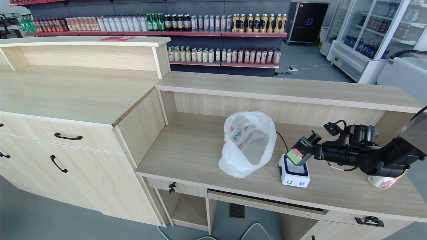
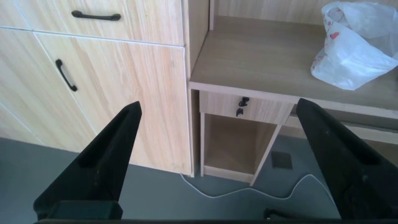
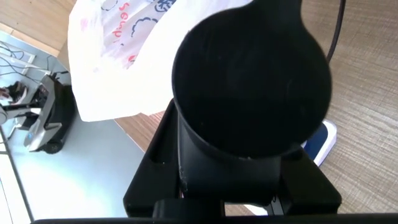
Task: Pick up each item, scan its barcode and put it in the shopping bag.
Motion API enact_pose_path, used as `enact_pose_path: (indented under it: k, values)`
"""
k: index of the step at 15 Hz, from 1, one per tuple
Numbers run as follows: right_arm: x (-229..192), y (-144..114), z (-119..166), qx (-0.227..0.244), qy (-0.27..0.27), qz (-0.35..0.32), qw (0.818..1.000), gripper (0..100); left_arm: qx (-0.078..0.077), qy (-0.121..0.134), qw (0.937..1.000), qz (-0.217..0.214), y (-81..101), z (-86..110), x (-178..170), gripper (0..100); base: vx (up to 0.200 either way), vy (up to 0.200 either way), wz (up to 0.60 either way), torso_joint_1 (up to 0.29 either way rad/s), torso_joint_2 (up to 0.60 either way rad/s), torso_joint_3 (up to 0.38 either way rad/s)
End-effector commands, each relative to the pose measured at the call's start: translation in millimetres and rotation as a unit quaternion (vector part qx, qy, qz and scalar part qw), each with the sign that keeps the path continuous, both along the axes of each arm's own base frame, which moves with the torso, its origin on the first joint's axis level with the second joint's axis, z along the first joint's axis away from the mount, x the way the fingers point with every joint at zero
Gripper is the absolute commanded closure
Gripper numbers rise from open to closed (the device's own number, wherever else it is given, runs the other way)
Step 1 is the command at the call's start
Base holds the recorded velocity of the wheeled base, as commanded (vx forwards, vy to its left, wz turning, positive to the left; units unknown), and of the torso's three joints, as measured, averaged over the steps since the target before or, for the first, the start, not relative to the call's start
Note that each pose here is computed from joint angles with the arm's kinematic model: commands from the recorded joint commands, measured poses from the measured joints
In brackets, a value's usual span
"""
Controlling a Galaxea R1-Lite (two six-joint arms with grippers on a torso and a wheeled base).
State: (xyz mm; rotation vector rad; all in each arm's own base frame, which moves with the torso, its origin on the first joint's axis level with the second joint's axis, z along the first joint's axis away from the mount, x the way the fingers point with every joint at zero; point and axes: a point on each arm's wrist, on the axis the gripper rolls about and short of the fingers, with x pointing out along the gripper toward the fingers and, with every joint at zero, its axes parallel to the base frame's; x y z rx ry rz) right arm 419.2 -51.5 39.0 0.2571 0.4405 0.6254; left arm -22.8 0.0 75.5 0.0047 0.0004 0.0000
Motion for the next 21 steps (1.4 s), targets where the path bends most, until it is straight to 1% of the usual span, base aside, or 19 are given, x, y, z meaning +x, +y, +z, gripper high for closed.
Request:
enact_pose_path:
  k: [1, 5, 6, 8, 9, 10, 11, 12, 13, 14, 15, 16, 17, 18, 19, 20, 21]
  values:
    - [0.6, 0.4, 0.0, -0.001, -0.001, 0.001, 1.000, 100, 0.000, 0.000, 1.0000, 0.000, 0.0, 0.0, 0.0, 0, 0.000, 0.000, 0.00, 0.000, 0.00, 0.000]
    - [0.9, -1.0, -1.6, 0.000, 0.000, -0.001, 1.000, 100, 0.000, 0.000, 1.0000, 0.000, 0.0, 0.0, 0.0, 0, 0.000, 0.000, 0.00, 0.000, 0.00, 0.000]
    - [2.4, -1.3, 2.3, -0.002, -0.005, -0.002, 1.000, 100, 0.000, 0.000, 1.0000, 0.000, 0.0, 0.0, 0.0, 0, 0.000, 0.000, 0.00, 0.000, 0.00, 0.000]
    - [5.2, -3.0, 31.5, -0.018, -0.039, -0.018, 0.999, 100, 0.000, 0.000, 1.0000, 0.000, 0.0, 0.0, 0.0, 0, 0.000, 0.000, 0.00, 0.000, 0.00, 0.000]
    - [-6.3, -6.1, 71.0, -0.072, -0.090, -0.077, 0.990, 100, 0.000, 0.000, 1.0000, 0.000, 0.0, 0.0, 0.0, 0, 0.000, 0.000, 0.00, 0.000, 0.00, 0.000]
    - [-22.2, -15.5, 94.3, -0.142, -0.122, -0.139, 0.972, 100, 0.000, 0.000, 1.0000, 0.000, 0.0, 0.0, 0.0, 0, 0.000, 0.000, 0.00, 0.000, 0.00, 0.000]
    - [-44.1, -25.9, 106.5, -0.223, -0.131, -0.203, 0.944, 100, 0.000, 0.000, 1.0000, 0.000, 0.0, 0.0, 0.0, 0, 0.000, 0.000, 0.00, 0.000, 0.00, 0.000]
    - [-72.2, -35.8, 115.6, -0.296, -0.131, -0.254, 0.911, 100, 0.000, 0.000, 1.0000, 0.000, 0.0, 0.0, 0.0, 0, 0.000, 0.000, 0.00, 0.000, 0.00, 0.000]
    - [-101.1, -44.0, 120.7, -0.341, -0.134, -0.269, 0.891, 100, 0.000, 0.000, 1.0000, 0.000, 0.0, 0.0, 0.0, 0, 0.000, 0.000, 0.00, 0.000, 0.00, 0.000]
    - [-123.1, -50.2, 121.8, -0.370, -0.145, -0.278, 0.875, 100, 0.000, 0.000, 1.0000, 0.000, 0.0, 0.0, 0.0, 0, 0.000, 0.000, 0.00, 0.000, 0.00, 0.000]
    - [-136.8, -52.2, 122.6, -0.387, -0.155, -0.285, 0.863, 100, 0.000, 0.000, 1.0000, 0.000, 0.0, 0.0, 0.0, 0, 0.000, 0.000, 0.00, 0.000, 0.00, 0.000]
    - [-141.3, -52.4, 128.3, -0.390, -0.169, -0.291, 0.857, 100, 0.000, 0.000, 1.0000, 0.000, 0.0, 0.0, 0.0, 0, 0.000, 0.000, 0.00, 0.000, 0.00, 0.000]
    - [-136.8, -54.0, 136.4, -0.400, -0.181, -0.318, 0.840, 100, 0.000, 0.000, 1.0000, 0.000, 0.0, 0.0, 0.0, 0, 0.000, 0.000, 0.60, -0.002, 0.00, 0.007]
    - [-128.1, -53.8, 145.8, -0.405, -0.192, -0.365, 0.816, 100, 0.000, 0.000, 1.0000, 0.000, 0.0, 0.0, 0.0, 0, 0.000, 0.000, 0.60, -0.002, 0.01, 0.007]
    - [-113.1, -47.0, 154.4, -0.381, -0.208, -0.391, 0.812, 100, 0.000, 0.000, 1.0000, 0.000, 0.0, 0.0, 0.0, 0, 0.000, 0.000, 0.60, -0.007, 0.01, 0.002]
    - [-97.4, -42.8, 164.3, -0.361, -0.227, -0.400, 0.811, 100, 0.000, 0.000, 1.0000, 0.000, 0.0, 0.0, 0.0, 0, 0.000, 0.000, 0.60, 0.002, 0.00, 0.007]
    - [-80.9, -38.9, 168.5, -0.356, -0.240, -0.399, 0.810, 100, 0.000, 0.000, 1.0000, 0.000, 0.0, 0.0, 0.0, 0, 0.000, 0.000, 0.60, 0.002, 0.00, -0.002]
